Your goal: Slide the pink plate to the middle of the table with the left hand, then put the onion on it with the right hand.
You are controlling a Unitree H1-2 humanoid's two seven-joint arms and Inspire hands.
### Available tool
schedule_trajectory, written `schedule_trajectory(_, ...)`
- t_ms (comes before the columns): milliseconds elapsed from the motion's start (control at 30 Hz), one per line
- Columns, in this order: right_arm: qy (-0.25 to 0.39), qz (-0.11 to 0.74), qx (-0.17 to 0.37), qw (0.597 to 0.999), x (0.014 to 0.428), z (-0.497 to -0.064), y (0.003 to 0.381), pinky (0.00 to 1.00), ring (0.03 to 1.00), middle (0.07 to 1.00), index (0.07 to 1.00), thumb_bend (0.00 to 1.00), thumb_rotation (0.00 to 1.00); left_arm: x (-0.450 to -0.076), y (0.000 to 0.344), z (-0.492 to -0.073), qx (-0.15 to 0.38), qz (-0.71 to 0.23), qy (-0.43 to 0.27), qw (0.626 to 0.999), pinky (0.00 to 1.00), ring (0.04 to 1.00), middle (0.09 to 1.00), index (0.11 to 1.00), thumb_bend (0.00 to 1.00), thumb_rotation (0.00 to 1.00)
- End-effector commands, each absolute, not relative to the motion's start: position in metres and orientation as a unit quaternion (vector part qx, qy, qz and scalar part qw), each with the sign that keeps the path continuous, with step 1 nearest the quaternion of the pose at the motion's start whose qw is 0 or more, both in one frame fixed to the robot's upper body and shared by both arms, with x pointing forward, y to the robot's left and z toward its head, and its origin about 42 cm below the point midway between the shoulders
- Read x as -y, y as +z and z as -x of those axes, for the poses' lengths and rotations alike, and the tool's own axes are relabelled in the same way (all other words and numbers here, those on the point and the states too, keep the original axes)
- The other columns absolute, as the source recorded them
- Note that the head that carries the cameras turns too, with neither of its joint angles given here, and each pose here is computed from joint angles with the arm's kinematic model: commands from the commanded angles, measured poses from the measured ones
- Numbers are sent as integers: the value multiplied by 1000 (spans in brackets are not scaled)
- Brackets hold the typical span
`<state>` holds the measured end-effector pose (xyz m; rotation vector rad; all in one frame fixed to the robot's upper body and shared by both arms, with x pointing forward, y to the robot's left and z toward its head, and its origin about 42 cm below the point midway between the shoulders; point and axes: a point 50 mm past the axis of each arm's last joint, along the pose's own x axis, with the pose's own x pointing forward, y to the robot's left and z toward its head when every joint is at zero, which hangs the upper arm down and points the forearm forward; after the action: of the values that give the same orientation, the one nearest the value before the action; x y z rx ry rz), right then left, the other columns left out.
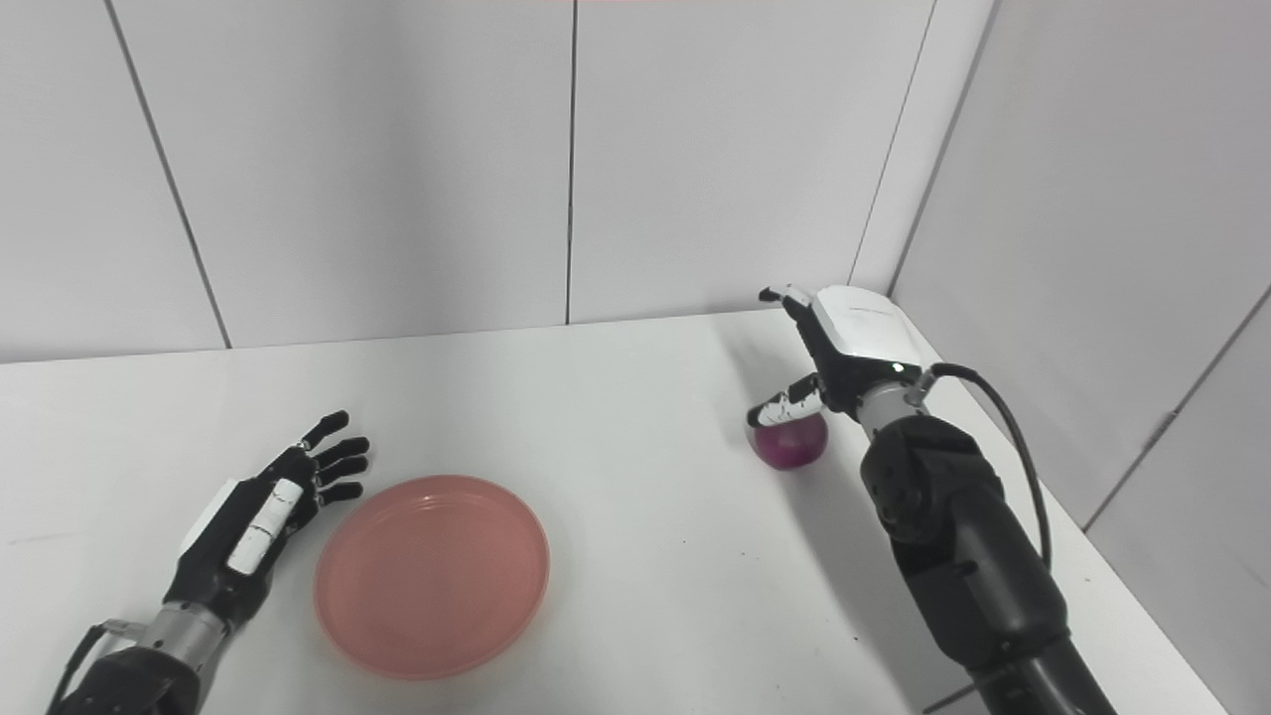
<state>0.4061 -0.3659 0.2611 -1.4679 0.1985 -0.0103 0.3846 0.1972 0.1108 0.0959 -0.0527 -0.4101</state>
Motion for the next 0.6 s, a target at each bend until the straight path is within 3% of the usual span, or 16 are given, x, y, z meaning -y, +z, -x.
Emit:
schedule_trajectory(0,-30,682,-91,725,373,-418,290,612,825,912,887,1000,116,-197,99,-381,1,-45,-205,978,852,861,857,894,756,872)
schedule_trajectory(300,10,650,-146,746,375,-423,283,646,869,917,872,1000,160,-199,98,-382,1,-46,-205,978,847,863,857,899,783,866)
schedule_trajectory(567,31,646,-163,745,376,-423,279,590,827,910,873,1000,193,-197,99,-383,1,-47,-208,977,848,862,854,896,795,861)
